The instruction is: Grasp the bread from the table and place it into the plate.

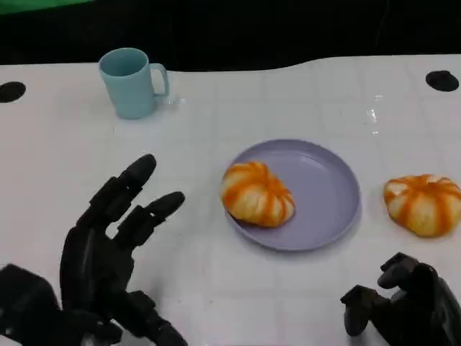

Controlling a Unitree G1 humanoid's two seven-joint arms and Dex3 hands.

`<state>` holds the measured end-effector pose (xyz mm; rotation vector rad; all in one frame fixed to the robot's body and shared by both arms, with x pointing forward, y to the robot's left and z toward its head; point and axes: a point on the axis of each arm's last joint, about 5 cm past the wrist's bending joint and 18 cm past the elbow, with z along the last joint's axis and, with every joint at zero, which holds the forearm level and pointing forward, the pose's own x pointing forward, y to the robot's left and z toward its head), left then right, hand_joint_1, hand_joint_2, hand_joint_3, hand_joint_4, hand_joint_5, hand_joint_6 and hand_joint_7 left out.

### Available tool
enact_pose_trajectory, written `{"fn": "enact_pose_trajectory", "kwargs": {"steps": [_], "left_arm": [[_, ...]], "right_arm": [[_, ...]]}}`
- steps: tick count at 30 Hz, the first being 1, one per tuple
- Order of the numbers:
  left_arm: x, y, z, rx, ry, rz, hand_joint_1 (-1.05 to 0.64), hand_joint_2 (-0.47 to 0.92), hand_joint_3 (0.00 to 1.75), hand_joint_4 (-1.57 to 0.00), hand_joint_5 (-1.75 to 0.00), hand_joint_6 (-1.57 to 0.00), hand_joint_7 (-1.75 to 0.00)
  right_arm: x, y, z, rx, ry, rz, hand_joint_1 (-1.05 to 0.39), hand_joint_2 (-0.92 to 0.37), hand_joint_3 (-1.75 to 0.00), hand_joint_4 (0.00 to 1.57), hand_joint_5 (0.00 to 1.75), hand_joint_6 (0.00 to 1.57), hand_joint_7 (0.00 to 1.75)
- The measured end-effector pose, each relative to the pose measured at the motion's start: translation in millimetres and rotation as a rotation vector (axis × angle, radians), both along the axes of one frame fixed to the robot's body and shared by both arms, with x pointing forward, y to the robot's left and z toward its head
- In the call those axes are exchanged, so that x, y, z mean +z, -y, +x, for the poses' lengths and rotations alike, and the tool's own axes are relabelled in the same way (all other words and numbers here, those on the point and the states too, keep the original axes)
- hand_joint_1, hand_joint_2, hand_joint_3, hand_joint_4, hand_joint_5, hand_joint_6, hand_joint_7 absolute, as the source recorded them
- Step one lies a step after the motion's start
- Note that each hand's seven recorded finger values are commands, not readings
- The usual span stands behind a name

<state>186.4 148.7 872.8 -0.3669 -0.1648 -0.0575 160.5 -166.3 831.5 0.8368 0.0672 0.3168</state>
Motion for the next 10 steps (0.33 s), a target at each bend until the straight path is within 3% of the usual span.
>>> {"fn": "enact_pose_trajectory", "kwargs": {"steps": [2, 4, 5, 6, 7, 8, 9, 10], "left_arm": [[-2.4, 3.9, -1.1, 0.05, 0.013, 0.049, -0.25, 0.92, 0.22, -0.83, -0.45, -0.8, -0.12], [-4.1, 5.6, -1.8, 0.076, 0.023, 0.076, -0.2, 0.92, 0.31, -0.83, -0.92, -0.99, -0.2], [-5.2, 6.1, -2.1, 0.082, 0.022, 0.073, -0.2, 0.92, 0.33, -0.81, -1.09, -1.05, -0.24], [-6.0, 6.6, -2.2, 0.082, 0.018, 0.064, -0.2, 0.92, 0.34, -0.8, -1.16, -1.06, -0.25], [-6.6, 6.8, -2.3, 0.085, 0.016, 0.048, -0.2, 0.92, 0.35, -0.8, -1.19, -1.07, -0.26], [-6.7, 7.0, -2.4, 0.087, 0.016, 0.034, -0.32, 0.92, 0.28, -0.69, -1.39, -1.01, -0.3], [-7.0, 7.1, -2.4, 0.086, 0.016, 0.028, -0.35, 0.92, 0.25, -0.65, -1.45, -0.99, -0.32], [-8.2, 7.3, -2.6, 0.08, 0.013, 0.027, -0.43, 0.92, 0.23, -0.57, -1.62, -0.84, -0.57]], "right_arm": [[0.1, -0.1, -0.3, -0.004, -0.004, -0.001, -0.83, -0.91, 0.0, 1.37, 1.04, 1.39, 0.67], [-0.1, -0.1, -0.9, -0.006, -0.008, -0.002, -0.82, -0.91, 0.0, 1.36, 1.04, 1.39, 0.67], [-0.2, -0.1, -1.0, -0.006, -0.008, -0.002, -0.82, -0.91, 0.0, 1.37, 1.04, 1.39, 0.67], [-0.1, -0.1, -1.0, -0.006, -0.008, -0.002, -0.82, -0.91, 0.0, 1.37, 1.04, 1.39, 0.67], [-0.1, -0.1, -1.0, -0.006, -0.008, -0.002, -0.82, -0.91, 0.0, 1.37, 1.04, 1.39, 0.67], [-0.1, -0.1, -1.0, -0.006, -0.008, -0.002, -0.82, -0.91, 0.0, 1.37, 1.04, 1.39, 0.67], [-0.1, -0.1, -0.9, -0.006, -0.008, -0.002, -0.82, -0.91, 0.0, 1.37, 1.04, 1.39, 0.67], [-0.1, -0.2, -0.9, -0.006, -0.008, -0.002, -0.83, -0.91, 0.0, 1.37, 1.04, 1.39, 0.67]]}}
